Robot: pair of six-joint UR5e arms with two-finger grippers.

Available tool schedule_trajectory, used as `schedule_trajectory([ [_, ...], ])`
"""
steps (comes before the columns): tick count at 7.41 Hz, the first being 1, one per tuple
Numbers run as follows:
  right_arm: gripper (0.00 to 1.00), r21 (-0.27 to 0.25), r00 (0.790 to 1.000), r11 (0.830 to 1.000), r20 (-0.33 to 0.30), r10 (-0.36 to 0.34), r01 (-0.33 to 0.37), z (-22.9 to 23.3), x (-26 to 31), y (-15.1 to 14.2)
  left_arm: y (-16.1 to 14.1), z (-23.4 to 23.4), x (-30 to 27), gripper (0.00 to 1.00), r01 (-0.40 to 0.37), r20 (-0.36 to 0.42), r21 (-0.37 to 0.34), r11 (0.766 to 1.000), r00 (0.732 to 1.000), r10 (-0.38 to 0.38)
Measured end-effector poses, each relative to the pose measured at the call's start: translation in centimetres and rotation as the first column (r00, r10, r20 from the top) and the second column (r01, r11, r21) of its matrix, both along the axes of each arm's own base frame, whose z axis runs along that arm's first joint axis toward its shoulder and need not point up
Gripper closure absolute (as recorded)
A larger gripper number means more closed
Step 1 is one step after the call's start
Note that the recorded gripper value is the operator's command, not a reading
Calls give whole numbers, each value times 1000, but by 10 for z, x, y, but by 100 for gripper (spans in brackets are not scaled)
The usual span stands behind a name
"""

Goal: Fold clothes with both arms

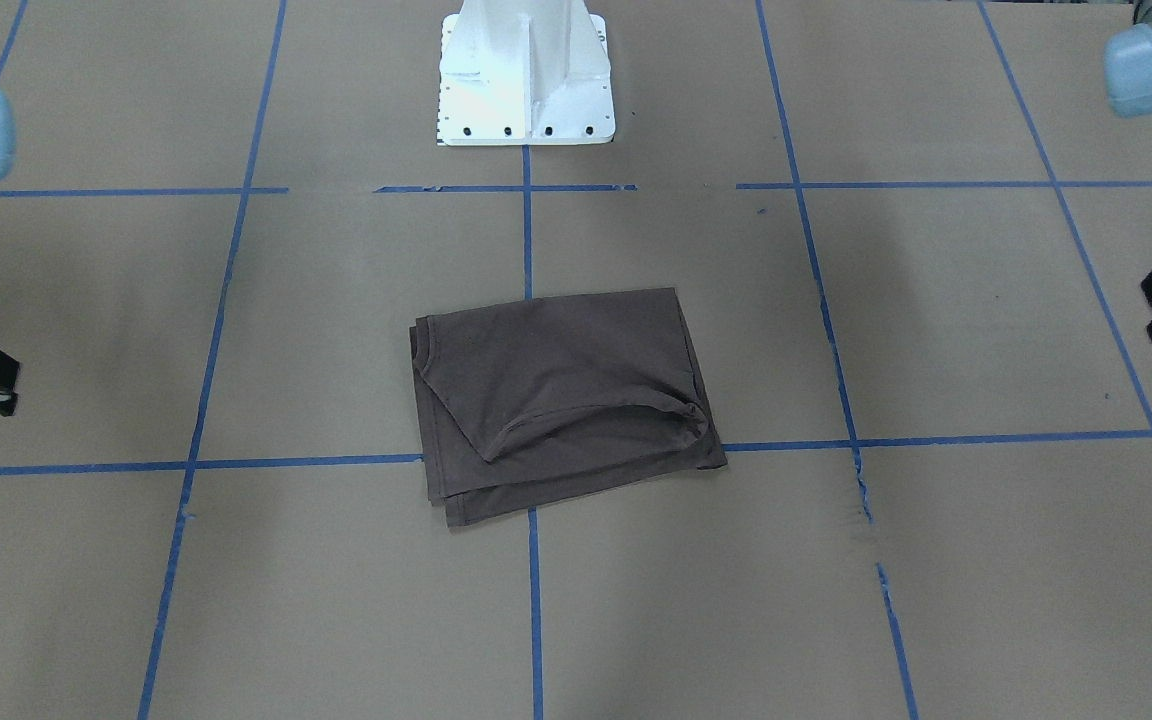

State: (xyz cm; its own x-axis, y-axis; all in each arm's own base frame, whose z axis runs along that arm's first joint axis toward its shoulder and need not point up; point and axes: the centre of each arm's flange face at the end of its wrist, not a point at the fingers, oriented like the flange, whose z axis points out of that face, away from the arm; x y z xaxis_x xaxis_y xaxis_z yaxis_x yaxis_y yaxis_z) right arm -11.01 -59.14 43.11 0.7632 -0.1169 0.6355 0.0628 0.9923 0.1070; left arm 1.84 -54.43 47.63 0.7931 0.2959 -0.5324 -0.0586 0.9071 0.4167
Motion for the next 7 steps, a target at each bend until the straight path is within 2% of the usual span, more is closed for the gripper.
schedule_trajectory([
  [1, 0, -12, 1000, 1000, -1, -15, 15, 27, 37, 15, 16, 29, -24, 0, -12, 2, -22, 1000, 1000, 12],
  [3, 0, -17, 1000, 1000, 5, -21, 21, 44, 64, 39, 33, 67, -37, 0, -17, 6, -56, 998, 1000, 17],
  [5, 0, -74, 1000, 997, 4, -5, 5, 78, 82, 63, 48, 106, -45, 0, -12, 10, -123, 992, 1000, 13],
  [7, 0, -146, 998, 988, 50, 48, -40, 114, 118, 83, 60, 132, -59, 0, -34, 22, -177, 984, 999, 39],
])
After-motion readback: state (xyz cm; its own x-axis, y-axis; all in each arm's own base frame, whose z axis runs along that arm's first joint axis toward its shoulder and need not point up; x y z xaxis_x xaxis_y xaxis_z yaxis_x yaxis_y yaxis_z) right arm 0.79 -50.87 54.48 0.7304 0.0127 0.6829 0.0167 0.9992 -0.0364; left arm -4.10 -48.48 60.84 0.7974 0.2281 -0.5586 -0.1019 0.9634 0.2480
